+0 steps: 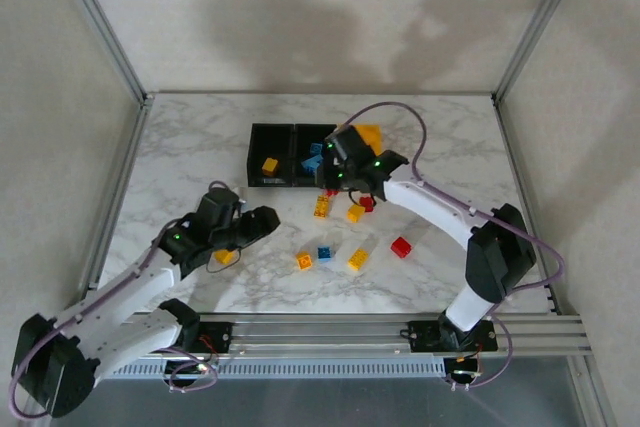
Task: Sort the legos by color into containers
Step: Place the lego in the container, then pick up the lego from the bottom-right of the table.
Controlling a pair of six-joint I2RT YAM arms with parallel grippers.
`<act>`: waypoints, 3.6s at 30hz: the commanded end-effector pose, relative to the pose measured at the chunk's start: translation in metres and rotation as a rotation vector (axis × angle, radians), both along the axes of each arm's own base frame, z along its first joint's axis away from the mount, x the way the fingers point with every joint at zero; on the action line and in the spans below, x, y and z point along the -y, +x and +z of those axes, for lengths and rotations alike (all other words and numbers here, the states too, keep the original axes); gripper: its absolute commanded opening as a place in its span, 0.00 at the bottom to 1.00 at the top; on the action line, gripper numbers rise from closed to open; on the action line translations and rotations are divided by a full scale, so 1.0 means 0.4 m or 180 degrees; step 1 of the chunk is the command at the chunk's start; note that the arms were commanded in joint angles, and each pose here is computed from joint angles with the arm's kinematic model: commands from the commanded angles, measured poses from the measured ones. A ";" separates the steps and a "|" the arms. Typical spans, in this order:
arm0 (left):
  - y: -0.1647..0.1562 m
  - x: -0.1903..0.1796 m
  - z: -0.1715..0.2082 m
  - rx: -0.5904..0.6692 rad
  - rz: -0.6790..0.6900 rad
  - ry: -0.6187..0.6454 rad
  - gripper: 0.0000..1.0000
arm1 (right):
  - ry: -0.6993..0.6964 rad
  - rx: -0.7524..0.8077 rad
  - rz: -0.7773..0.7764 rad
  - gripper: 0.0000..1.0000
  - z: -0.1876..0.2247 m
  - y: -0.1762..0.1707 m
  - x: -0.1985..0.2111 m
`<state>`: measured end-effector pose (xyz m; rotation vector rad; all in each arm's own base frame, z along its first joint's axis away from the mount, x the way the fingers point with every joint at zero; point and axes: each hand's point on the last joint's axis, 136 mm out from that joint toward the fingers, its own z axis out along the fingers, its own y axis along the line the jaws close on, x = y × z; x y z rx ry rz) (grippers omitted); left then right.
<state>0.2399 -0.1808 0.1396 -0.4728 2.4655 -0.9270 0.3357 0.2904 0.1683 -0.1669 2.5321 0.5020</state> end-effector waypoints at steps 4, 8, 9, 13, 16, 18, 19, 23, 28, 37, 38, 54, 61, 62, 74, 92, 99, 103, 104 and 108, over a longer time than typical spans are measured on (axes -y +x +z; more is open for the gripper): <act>0.089 0.104 0.091 0.0361 -0.0145 -0.0112 0.66 | -0.0193 0.0154 -0.0289 0.35 0.031 0.122 0.122; 0.113 0.150 0.097 0.0371 -0.0249 -0.0109 0.66 | -0.0232 0.0179 -0.0495 0.34 0.017 0.209 0.171; 0.117 0.158 0.096 0.0363 -0.0272 -0.0108 0.65 | -0.0257 0.0181 -0.0552 0.34 0.009 0.232 0.182; 0.119 0.173 0.083 0.0320 -0.0317 -0.0072 0.65 | -0.0362 0.0155 -0.0700 0.34 -0.031 0.313 0.210; 0.116 0.172 0.076 0.0300 -0.0312 -0.0056 0.65 | -0.0488 0.0147 -0.0795 0.34 -0.062 0.368 0.222; 0.115 0.169 0.076 0.0299 -0.0300 -0.0053 0.65 | -0.0555 0.0170 -0.0840 0.35 -0.071 0.399 0.224; 0.115 0.167 0.072 0.0293 -0.0298 -0.0035 0.65 | -0.0587 0.0177 -0.0854 0.35 -0.078 0.411 0.224; 0.111 0.162 0.063 0.0270 -0.0287 0.0000 0.65 | -0.0686 0.0135 -0.0903 0.36 -0.107 0.449 0.227; 0.109 0.155 0.052 0.0254 -0.0277 0.0049 0.65 | -0.0801 0.0139 -0.0954 0.38 -0.132 0.469 0.234; 0.107 0.154 0.039 0.0226 -0.0294 0.0085 0.65 | -0.0825 0.0114 -0.0966 0.40 -0.152 0.483 0.228; 0.107 0.153 0.039 0.0224 -0.0293 0.0095 0.65 | -0.0829 0.0105 -0.0957 0.40 -0.157 0.483 0.226; 0.102 0.141 0.035 0.0215 -0.0252 0.0137 0.65 | -0.0803 0.0082 -0.0891 0.51 -0.179 0.487 0.206; 0.105 0.136 0.045 0.0242 -0.0224 0.0151 0.65 | -0.0670 0.0242 -0.0871 0.52 -0.093 0.479 0.197; 0.106 0.134 0.048 0.0252 -0.0217 0.0165 0.66 | -0.0622 0.0307 -0.0844 0.52 -0.060 0.472 0.192; 0.101 0.112 0.037 0.0231 -0.0307 0.0523 0.67 | -0.0177 0.0621 -0.0624 0.60 0.128 0.239 0.222; -0.005 0.306 -0.011 0.0351 -0.1350 0.0696 0.68 | -0.0226 -0.0787 -0.1512 0.81 -0.182 -0.218 0.443; -0.006 0.297 -0.035 0.0305 -0.1296 0.0742 0.68 | -0.0106 -0.0970 -0.1641 0.82 -0.252 -0.266 0.451; -0.003 0.286 -0.052 0.0233 -0.1243 0.0842 0.68 | -0.0112 -0.1080 -0.1708 0.82 -0.292 -0.279 0.451; -0.003 0.284 -0.055 0.0217 -0.1243 0.0868 0.67 | -0.0146 -0.1106 -0.1732 0.82 -0.303 -0.286 0.456; -0.005 0.281 -0.057 0.0230 -0.1221 0.0838 0.67 | -0.0177 -0.1156 -0.1755 0.78 -0.337 -0.297 0.463</act>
